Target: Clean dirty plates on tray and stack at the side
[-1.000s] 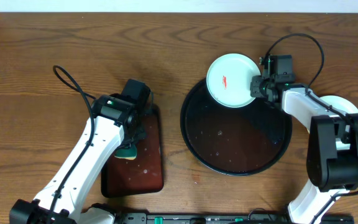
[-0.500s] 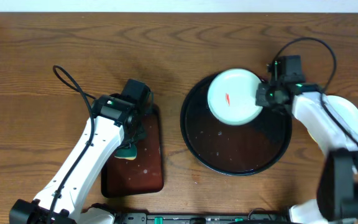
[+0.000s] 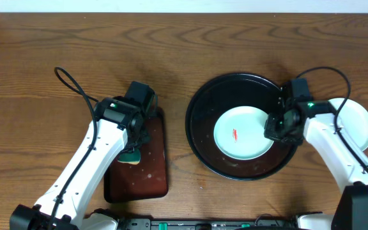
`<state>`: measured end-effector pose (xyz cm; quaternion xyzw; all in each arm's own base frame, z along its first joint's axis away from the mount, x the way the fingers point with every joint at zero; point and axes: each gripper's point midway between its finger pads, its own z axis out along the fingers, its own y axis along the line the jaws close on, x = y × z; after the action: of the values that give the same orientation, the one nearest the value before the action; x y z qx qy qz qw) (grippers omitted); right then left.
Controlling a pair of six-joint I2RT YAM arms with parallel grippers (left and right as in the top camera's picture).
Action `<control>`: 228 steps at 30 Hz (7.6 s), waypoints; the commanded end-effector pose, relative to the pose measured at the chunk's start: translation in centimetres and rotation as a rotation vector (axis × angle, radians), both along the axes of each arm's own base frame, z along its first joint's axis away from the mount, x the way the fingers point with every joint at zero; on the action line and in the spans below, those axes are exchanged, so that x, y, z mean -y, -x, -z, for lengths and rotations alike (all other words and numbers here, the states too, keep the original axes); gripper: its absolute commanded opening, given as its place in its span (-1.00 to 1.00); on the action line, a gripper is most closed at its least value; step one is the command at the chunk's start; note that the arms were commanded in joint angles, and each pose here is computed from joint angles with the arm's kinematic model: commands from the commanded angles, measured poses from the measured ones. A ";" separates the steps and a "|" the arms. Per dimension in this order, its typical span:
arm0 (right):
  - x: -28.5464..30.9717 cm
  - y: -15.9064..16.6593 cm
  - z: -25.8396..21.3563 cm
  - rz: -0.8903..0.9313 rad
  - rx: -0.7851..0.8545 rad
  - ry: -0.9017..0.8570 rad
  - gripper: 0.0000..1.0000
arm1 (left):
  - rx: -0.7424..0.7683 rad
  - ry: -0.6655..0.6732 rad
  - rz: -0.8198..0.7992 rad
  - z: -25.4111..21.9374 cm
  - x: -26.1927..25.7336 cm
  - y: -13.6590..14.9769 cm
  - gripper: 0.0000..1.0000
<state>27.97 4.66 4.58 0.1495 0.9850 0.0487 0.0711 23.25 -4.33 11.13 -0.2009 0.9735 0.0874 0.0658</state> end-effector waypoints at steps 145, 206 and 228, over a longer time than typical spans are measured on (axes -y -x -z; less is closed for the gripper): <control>-1.7 0.3 6.1 -0.347 -0.011 -0.060 -0.98 | -0.064 0.521 0.417 12.3 29.7 -4.0 -0.85; -2.2 0.8 6.1 -0.366 -0.027 -0.060 -0.98 | -0.149 0.650 0.523 11.6 35.0 -0.5 -0.82; -2.0 1.0 6.2 -0.370 -0.036 -0.049 -0.98 | -0.011 0.144 0.303 5.9 18.7 -7.3 -0.85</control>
<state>28.71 7.58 0.22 -0.0174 0.9905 0.1148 0.0734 29.01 -26.45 3.07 -0.0518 0.9977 -0.0428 0.0002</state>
